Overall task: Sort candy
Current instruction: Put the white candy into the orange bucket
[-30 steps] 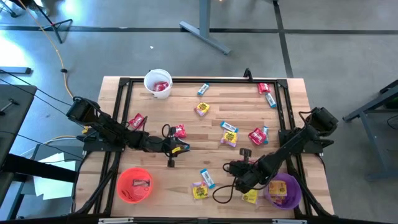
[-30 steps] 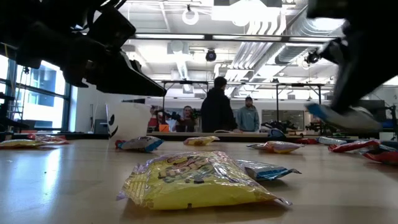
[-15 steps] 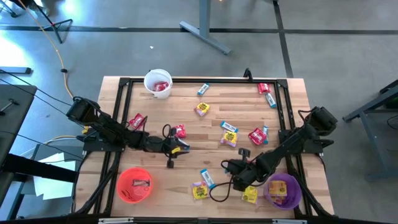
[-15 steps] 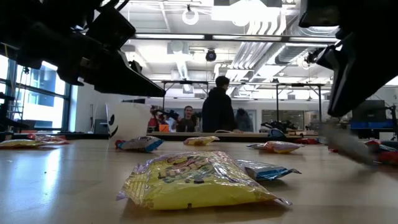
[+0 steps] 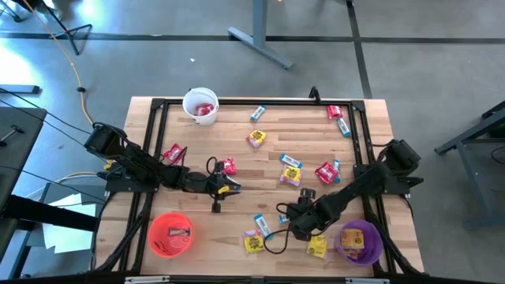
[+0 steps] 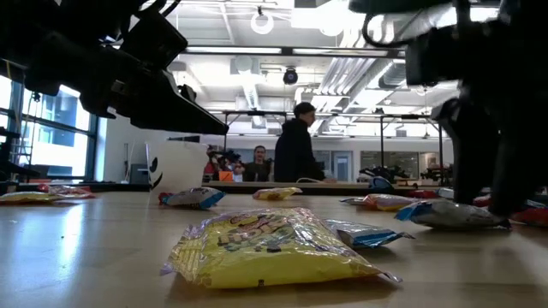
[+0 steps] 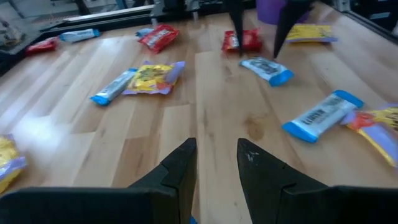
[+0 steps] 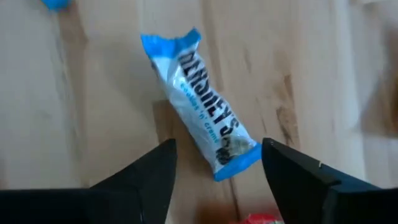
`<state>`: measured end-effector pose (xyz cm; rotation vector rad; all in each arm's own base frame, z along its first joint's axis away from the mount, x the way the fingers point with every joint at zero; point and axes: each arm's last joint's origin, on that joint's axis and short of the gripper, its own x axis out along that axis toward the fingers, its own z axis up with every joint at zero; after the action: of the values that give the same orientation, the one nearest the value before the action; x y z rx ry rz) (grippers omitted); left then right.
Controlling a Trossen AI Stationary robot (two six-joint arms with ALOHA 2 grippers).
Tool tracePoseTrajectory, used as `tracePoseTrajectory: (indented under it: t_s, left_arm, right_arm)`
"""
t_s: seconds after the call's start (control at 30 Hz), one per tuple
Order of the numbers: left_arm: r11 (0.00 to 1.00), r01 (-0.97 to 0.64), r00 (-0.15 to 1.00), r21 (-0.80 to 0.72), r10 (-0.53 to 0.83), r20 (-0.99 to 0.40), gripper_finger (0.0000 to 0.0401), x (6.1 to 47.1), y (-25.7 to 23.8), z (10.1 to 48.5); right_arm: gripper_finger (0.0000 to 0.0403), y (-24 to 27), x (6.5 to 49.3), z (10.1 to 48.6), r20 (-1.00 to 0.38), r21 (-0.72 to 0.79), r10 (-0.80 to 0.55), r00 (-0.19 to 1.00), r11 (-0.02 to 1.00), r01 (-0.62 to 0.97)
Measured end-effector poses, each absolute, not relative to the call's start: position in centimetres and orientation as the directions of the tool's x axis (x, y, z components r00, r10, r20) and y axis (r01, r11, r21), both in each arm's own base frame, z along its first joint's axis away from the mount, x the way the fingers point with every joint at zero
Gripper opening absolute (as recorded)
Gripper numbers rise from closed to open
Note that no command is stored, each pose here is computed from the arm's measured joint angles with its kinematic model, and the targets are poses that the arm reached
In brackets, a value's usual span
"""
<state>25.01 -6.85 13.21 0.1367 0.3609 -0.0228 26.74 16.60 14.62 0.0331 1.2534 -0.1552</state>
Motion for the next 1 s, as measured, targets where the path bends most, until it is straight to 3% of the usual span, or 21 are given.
tracePoseTrajectory:
  t_s: [0.13,0.23,0.53,0.8,1.0]
  left_arm:
    - [0.989,0.089,0.933,0.121,-0.041,-0.357,0.0101,25.0,-7.0,13.2]
    - [0.989,0.09,0.933,0.121,-0.041,-0.357,0.0101,25.0,-7.0,13.2]
    - [0.935,0.186,0.938,0.301,-0.078,-0.338,0.0101,25.2,-8.1,13.7]
    - [0.829,0.259,0.941,0.497,-0.099,-0.325,0.011,26.2,-10.5,15.4]
    - [0.832,0.273,0.924,0.483,-0.086,-0.373,0.0146,27.1,-11.6,16.4]
  right_arm:
    - [0.0226,16.4,27.3,13.1,-0.952,-0.114,-0.137,0.275,0.989,0.099]
    - [0.0198,16.4,27.5,12.7,-0.953,-0.117,-0.139,0.268,0.988,0.099]
    - [0.0014,16.2,27.9,14.1,-0.907,-0.129,-0.165,0.388,0.985,0.119]
    - [0.0023,15.5,30.2,14.9,-0.848,-0.035,-0.089,0.522,0.993,0.112]
    - [0.0002,14.7,31.7,15.5,-0.796,0.006,-0.047,0.603,0.996,0.085]
